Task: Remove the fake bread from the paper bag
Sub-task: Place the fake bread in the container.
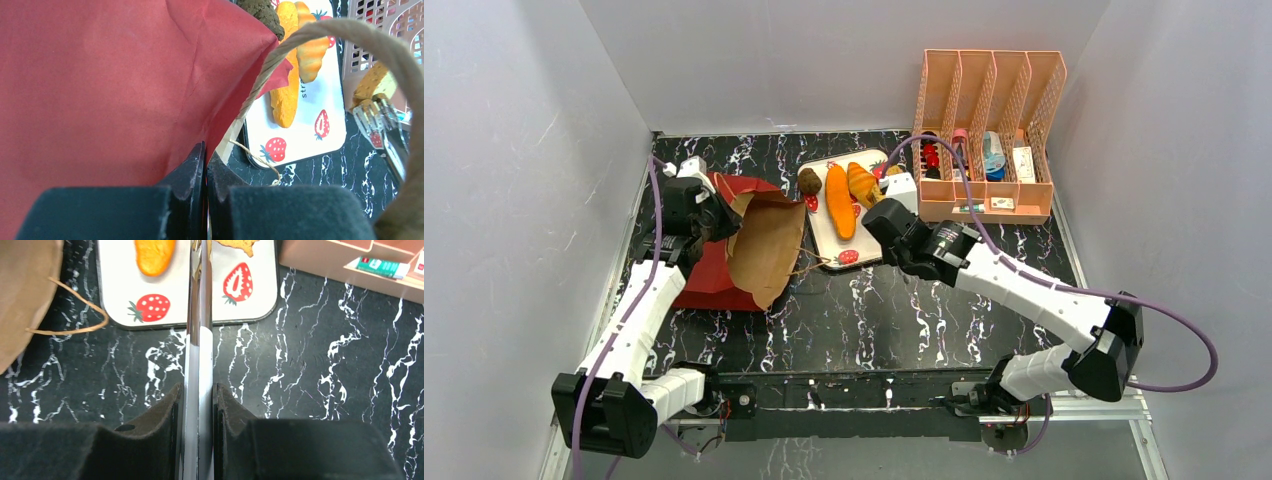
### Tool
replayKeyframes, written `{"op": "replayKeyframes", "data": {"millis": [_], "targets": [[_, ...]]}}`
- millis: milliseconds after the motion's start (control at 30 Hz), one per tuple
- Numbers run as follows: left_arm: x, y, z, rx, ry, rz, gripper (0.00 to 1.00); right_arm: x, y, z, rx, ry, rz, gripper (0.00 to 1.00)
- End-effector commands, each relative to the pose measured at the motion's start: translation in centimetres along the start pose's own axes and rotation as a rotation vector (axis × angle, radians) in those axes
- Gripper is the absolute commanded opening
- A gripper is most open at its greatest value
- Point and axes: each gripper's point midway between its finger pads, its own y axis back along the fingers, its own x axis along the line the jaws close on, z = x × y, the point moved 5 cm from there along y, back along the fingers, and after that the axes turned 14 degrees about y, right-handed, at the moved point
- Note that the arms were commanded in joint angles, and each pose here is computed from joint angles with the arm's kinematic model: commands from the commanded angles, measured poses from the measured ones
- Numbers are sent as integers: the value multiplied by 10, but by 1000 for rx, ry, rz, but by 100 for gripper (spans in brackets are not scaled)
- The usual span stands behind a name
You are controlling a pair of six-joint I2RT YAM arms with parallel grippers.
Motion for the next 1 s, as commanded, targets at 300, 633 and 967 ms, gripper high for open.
{"op": "replayKeyframes", "data": {"millis": [300, 633, 967], "targets": [[-13, 16, 14, -46, 2, -36, 0, -6, -34, -2, 20, -72, 40, 8], [-12, 21, 12, -44, -2, -31, 0, -11, -45, -8, 67, -107, 73, 25], [-11, 20, 11, -33, -8, -30, 0, -14, -41, -11, 64, -125, 79, 30]]}}
